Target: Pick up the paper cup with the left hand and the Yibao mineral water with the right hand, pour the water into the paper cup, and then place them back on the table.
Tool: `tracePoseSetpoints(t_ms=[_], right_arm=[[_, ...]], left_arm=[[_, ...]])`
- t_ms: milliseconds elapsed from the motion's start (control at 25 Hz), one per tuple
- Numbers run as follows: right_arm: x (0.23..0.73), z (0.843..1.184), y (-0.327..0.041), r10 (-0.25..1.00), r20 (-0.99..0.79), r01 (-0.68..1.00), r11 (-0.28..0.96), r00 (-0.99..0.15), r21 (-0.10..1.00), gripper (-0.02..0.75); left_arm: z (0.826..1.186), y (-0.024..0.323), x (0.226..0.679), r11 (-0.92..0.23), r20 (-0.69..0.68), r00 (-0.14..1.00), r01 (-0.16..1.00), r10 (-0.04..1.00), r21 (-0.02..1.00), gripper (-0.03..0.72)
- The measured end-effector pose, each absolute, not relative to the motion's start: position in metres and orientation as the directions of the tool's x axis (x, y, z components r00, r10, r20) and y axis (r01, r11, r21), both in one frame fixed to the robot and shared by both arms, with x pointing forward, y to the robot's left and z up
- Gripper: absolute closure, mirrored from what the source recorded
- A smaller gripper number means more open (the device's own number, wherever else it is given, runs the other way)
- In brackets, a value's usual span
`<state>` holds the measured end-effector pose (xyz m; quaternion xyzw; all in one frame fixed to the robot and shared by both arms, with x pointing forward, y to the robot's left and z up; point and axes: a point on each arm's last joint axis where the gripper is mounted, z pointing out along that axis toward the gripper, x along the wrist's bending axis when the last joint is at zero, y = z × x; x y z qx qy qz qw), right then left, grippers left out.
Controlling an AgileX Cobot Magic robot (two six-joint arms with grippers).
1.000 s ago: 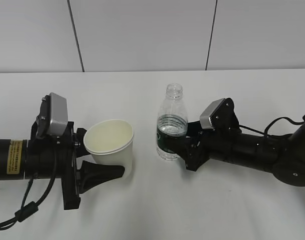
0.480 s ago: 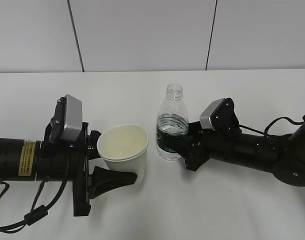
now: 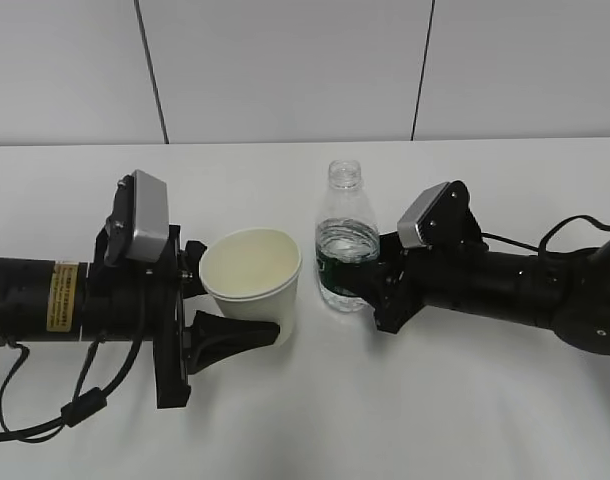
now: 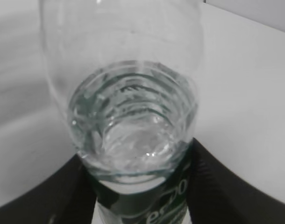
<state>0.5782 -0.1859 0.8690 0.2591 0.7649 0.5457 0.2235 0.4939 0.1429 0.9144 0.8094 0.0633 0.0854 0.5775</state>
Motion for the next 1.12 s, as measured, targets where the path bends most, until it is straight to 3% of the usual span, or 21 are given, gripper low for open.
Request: tracePoseSetpoints(t_ms=[480, 1120], right_arm=[[0.576, 0.896, -0.186, 0.610, -0.143, 0.092, 0.337, -0.779, 0.937, 0.356], [0.575, 0.913, -0.190, 0.605, -0.210, 0.074, 0.409, -0.768, 0.909, 0.356]], left_arm=[[0.917, 0.121, 0.491, -0.357, 0.105, 0.985, -0.049, 0.140, 0.933, 0.257], [0.882, 0.121, 0.503, -0.338, 0.001, 0.963, 0.094, 0.269, 0.936, 0.257]])
